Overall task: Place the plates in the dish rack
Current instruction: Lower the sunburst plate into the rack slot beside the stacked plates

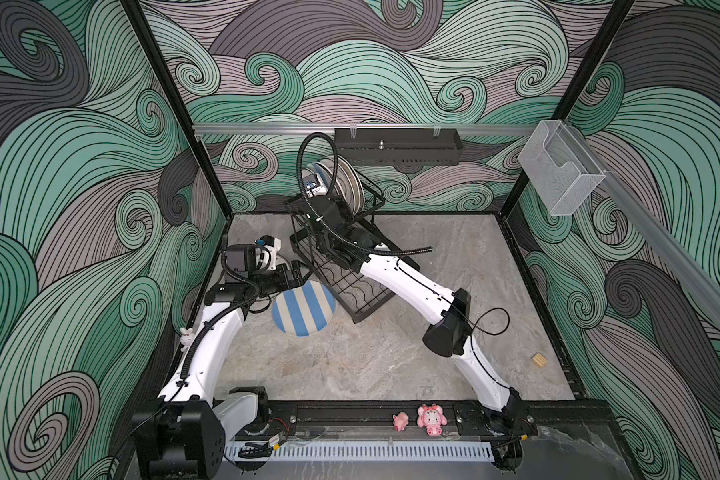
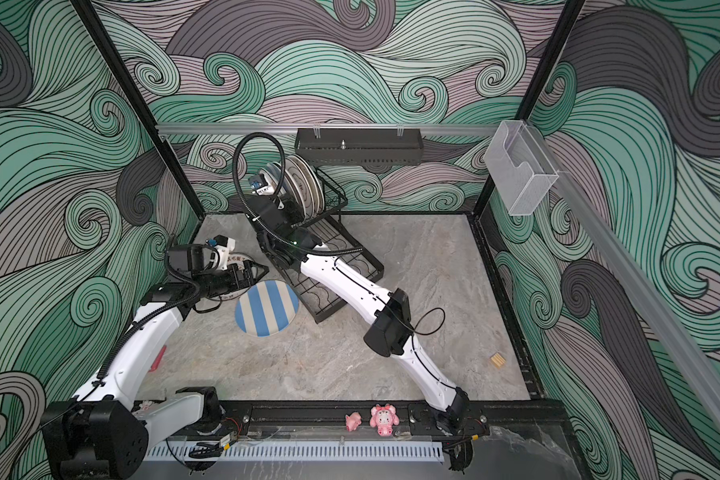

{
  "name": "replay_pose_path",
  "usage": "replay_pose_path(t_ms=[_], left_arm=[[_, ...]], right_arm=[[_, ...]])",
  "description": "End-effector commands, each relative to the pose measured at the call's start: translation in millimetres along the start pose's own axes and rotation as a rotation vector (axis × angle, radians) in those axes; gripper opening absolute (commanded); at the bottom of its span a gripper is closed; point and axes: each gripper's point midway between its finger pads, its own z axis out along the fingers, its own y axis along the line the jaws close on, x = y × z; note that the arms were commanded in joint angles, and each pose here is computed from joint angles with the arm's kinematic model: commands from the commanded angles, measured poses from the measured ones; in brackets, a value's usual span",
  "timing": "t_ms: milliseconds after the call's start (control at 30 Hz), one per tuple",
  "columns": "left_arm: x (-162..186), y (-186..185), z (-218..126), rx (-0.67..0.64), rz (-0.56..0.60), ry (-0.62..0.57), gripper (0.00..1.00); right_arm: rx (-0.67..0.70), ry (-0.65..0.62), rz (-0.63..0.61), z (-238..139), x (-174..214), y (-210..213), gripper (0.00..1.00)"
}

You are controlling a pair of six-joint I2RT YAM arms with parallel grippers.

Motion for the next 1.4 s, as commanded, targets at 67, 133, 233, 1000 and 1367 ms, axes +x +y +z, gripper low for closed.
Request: replay_pose_path(t_ms=[67, 133, 233, 1000, 1367], left_arm=[[2.0, -0.1, 0.7, -0.002, 0.005, 0.013, 0.99], [2.2, -0.1, 0.6, -0.003, 0.005, 0.014, 0.98], [1.8, 0.2, 0.5, -0.005, 0.006, 0.012, 0.99], [-0.2, 4.5, -2.5, -0.04, 0.012, -0.002, 0.99], [-1.2, 7.6, -4.2, -0.062, 0.017, -0.01, 0.98]], right_arm=[[0.006, 0.014, 0.017, 5.3, 4.8, 0.2, 0.0], [0.003, 0.016, 0.019, 6.6, 6.0, 1.1, 0.0], [-0.002, 0.016, 0.02, 6.3, 5.9, 1.9, 0.06], [-0.153, -0.009, 0.094, -32.9, -28.1, -14.0, 0.47], [-0.307, -0.044, 0.136, -81.8, -47.2, -40.7, 0.57]])
